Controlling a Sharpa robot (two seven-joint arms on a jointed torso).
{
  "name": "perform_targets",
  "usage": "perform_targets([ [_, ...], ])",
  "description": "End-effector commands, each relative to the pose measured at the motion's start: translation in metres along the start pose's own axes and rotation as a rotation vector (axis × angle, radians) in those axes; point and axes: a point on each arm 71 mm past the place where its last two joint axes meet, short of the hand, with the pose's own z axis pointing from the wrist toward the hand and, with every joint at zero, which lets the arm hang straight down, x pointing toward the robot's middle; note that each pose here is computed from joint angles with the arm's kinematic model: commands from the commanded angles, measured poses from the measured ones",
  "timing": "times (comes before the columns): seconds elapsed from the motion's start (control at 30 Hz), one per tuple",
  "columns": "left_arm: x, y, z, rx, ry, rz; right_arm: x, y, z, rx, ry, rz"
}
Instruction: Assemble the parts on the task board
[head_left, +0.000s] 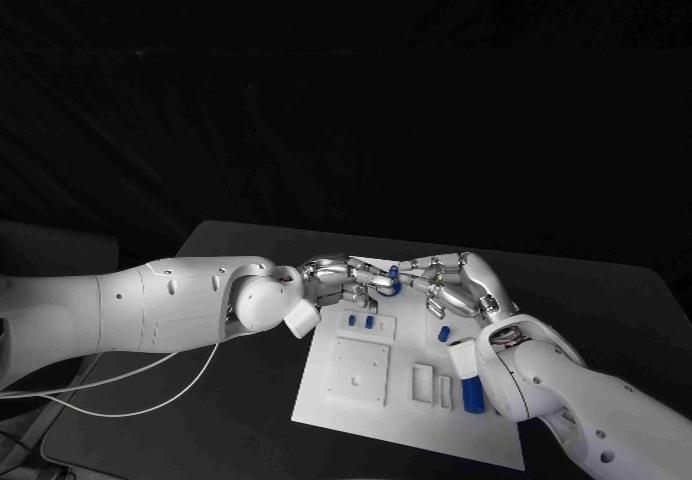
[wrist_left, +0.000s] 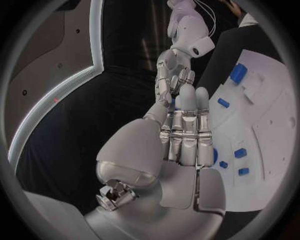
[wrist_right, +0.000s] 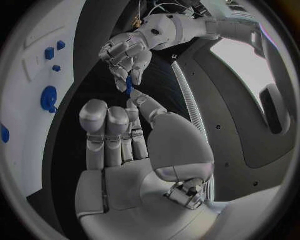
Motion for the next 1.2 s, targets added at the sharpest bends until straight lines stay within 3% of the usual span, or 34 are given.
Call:
perform_targets([
  [0.03, -0.0011, -0.0014, 0.0009, 0.011, -0.025, 0.017, 0.002, 0.001, 0.0, -0.009, 0.019, -0.004],
  [0.47, -0.0076, -0.0026, 0.0002, 0.004, -0.096, 0.103, -0.003, -0.004, -0.002, 0.001, 0.049, -0.018],
  [0.7, -0.0141, -0.0092, -0.0017, -0.042, -0.123, 0.211, -0.019, -0.003, 0.004, -0.016, 0.091, -0.054],
  [0.93, -0.0231, -0.0227, -0.0027, -0.129, -0.12, 0.348, -0.039, 0.015, 0.017, -0.096, 0.15, -0.207],
  [1.2, -0.0231, -0.031, 0.0003, -0.221, -0.077, 0.48, -0.039, 0.044, 0.026, -0.217, 0.241, -0.433],
])
